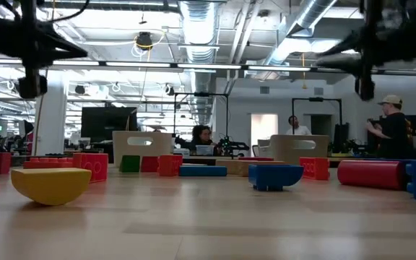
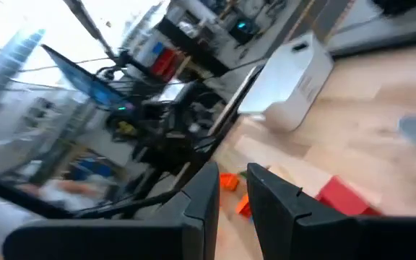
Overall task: Sort blocks by size
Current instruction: Put the orange rectangle game piece into the white bin
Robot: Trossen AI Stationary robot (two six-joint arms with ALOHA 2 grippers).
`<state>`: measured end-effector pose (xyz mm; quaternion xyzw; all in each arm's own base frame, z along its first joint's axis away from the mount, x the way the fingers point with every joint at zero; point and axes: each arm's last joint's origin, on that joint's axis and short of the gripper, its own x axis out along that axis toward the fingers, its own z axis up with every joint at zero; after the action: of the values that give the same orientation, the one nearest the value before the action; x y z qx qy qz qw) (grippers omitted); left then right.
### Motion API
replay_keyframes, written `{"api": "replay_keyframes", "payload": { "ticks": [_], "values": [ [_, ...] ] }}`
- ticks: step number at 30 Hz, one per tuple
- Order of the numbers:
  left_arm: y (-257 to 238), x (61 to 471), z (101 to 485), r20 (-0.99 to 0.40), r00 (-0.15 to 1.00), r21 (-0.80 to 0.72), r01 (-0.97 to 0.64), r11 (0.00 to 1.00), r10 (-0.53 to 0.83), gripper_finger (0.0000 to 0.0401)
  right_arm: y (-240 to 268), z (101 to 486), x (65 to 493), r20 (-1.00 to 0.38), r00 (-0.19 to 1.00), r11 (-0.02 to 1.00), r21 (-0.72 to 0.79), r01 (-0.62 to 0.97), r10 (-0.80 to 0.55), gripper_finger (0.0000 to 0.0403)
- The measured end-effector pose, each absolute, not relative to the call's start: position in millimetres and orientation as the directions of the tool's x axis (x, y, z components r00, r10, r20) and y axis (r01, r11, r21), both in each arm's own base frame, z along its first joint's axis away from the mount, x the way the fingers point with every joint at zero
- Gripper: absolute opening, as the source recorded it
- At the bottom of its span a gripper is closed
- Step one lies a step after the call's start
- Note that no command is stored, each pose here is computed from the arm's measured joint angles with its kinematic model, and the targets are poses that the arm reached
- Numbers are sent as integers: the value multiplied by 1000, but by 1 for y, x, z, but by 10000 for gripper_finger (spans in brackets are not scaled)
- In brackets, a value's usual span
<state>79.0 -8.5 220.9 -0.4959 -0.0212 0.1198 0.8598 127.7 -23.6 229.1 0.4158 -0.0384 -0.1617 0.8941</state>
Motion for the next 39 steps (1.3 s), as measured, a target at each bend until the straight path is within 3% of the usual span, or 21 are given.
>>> {"api": "replay_keyframes", "payload": {
  "ticks": [5,11,19,25,29,35,39],
  "values": [
    [-10,78,246,-257,951,-737,-308,601,172,2,-26,262,150,-193,900,653,630,420,-392,101],
    [-18,96,264,-465,879,-629,-412,660,106,6,-36,275,176,-362,850,685,506,524,-383,106],
    [-33,142,267,-659,746,-477,-514,713,97,91,-54,285,202,-482,865,841,402,361,-141,156],
    [-43,167,252,-831,555,-352,-589,728,48,160,-59,292,214,-582,807,933,225,281,-102,218],
    [-45,190,240,-863,501,-302,-615,728,65,173,-59,299,219,-566,818,955,174,239,-101,241],
    [-26,219,214,-925,354,-144,-666,732,139,174,-60,298,225,-555,826,965,149,217,-100,244],
    [-8,230,205,-927,340,-118,-667,736,158,174,-59,297,223,-572,815,969,133,208,-97,244]
  ]
}}
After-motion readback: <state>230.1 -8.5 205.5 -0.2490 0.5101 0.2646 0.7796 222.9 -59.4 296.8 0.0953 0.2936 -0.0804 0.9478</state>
